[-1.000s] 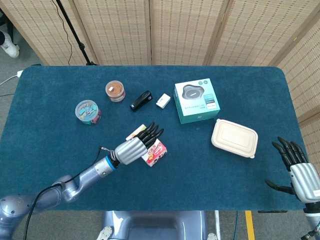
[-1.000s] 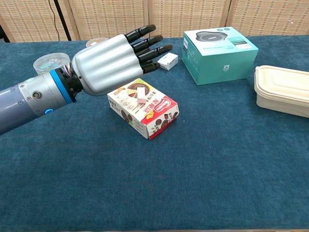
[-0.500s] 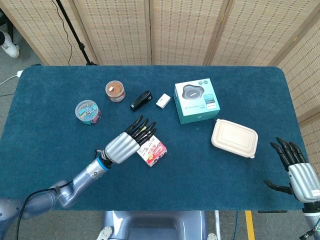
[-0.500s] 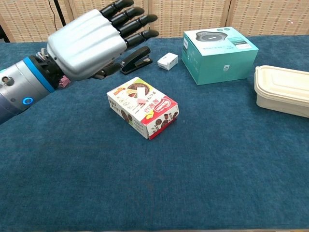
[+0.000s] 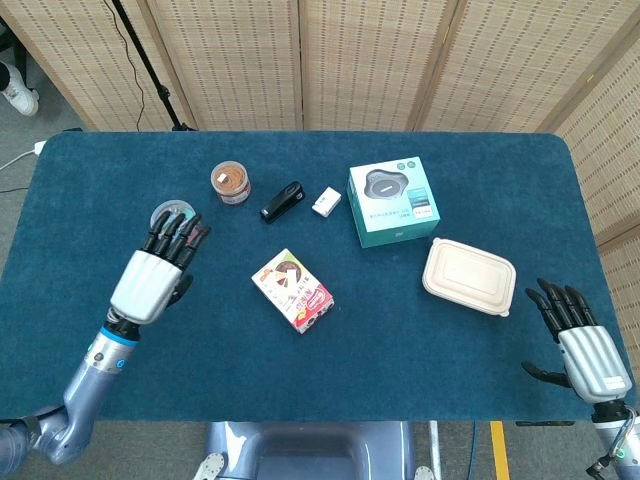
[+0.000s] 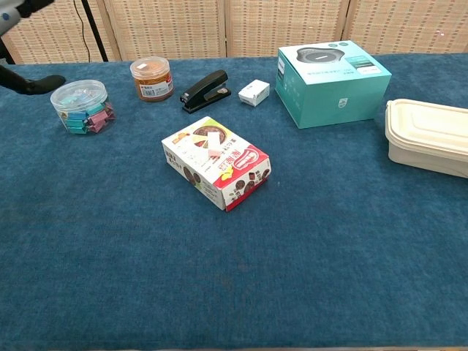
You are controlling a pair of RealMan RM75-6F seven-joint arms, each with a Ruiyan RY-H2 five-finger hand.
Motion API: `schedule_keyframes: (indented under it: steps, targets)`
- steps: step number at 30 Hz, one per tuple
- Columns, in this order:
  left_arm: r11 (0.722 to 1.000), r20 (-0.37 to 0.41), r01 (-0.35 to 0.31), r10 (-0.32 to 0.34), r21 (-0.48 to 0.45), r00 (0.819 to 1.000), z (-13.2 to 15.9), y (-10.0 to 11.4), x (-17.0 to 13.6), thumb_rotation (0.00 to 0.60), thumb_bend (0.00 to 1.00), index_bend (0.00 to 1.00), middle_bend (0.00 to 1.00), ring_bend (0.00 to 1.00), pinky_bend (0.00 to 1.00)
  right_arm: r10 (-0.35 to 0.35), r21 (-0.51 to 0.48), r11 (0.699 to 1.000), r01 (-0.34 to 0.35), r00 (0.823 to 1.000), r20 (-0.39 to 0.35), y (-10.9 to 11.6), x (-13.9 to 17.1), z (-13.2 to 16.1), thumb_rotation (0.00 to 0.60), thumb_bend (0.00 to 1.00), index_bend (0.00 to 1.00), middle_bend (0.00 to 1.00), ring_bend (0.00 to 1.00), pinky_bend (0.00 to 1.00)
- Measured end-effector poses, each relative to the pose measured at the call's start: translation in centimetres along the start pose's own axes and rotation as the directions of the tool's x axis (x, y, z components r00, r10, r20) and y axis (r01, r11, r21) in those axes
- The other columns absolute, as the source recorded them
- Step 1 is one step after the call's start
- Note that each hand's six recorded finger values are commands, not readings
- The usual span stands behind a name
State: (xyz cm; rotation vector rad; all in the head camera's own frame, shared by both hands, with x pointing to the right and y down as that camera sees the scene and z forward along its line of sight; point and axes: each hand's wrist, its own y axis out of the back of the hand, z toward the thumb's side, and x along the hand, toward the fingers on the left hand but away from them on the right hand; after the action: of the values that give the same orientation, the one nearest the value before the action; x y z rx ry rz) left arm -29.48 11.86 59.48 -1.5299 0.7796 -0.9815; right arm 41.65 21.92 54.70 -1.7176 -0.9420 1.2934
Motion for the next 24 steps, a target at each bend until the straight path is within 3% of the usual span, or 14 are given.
schedule_keyframes:
  steps: [2, 5, 10, 15, 18, 24]
  targets:
    - [0.999, -0.056, 0.016, -0.019, -0.046, 0.998, -1.1, 0.2, -0.8, 0.6, 0.3, 0.0, 0.0, 0.0, 0.0, 0.009, 0.025, 1.0, -0.009, 1.0, -0.015, -0.1, -0.1, 0.4, 0.6, 0.0, 0.0, 0.0, 0.0, 0.0]
    - [0.993, -0.145, 0.042, -0.058, -0.111, 0.988, -3.0, 0.4, -2.6, 0.6, 0.3, 0.0, 0.0, 0.0, 0.0, 0.032, 0.066, 0.997, -0.029, 0.998, -0.057, -0.3, -0.4, 1.5, 0.6, 0.09, 0.0, 0.0, 0.0, 0.0]
    - [0.98, -0.264, 0.079, -0.126, -0.18, 0.956, -6.0, 0.8, -5.8, 0.6, 0.3, 0.0, 0.0, 0.0, 0.0, 0.085, 0.086, 0.994, -0.074, 0.987, -0.136, -0.6, -1.1, 3.7, 0.6, 0.41, 0.0, 0.0, 0.0, 0.0]
    - [0.965, -0.331, 0.106, -0.184, -0.24, 0.926, -7.5, 1.6, -7.9, 0.6, 0.3, 0.0, 0.0, 0.0, 0.0, 0.128, 0.12, 0.987, -0.104, 0.97, -0.208, -1.0, -1.8, 6.7, 0.6, 0.77, 0.0, 0.0, 0.0, 0.0]
    - [0.961, -0.353, 0.119, -0.206, -0.251, 0.913, -8.1, 2.7, -9.0, 0.6, 0.3, 0.0, 0.0, 0.0, 0.0, 0.15, 0.132, 0.984, -0.119, 0.955, -0.256, -1.3, -2.3, 8.9, 0.6, 0.88, 0.0, 0.0, 0.0, 0.0]
    - [0.956, -0.389, 0.109, -0.214, -0.273, 0.896, -9.0, 5.2, -11.4, 0.6, 0.3, 0.0, 0.0, 0.0, 0.0, 0.175, 0.172, 0.978, -0.12, 0.919, -0.353, -1.5, -3.9, 13.6, 0.6, 0.98, 0.0, 0.0, 0.0, 0.0]
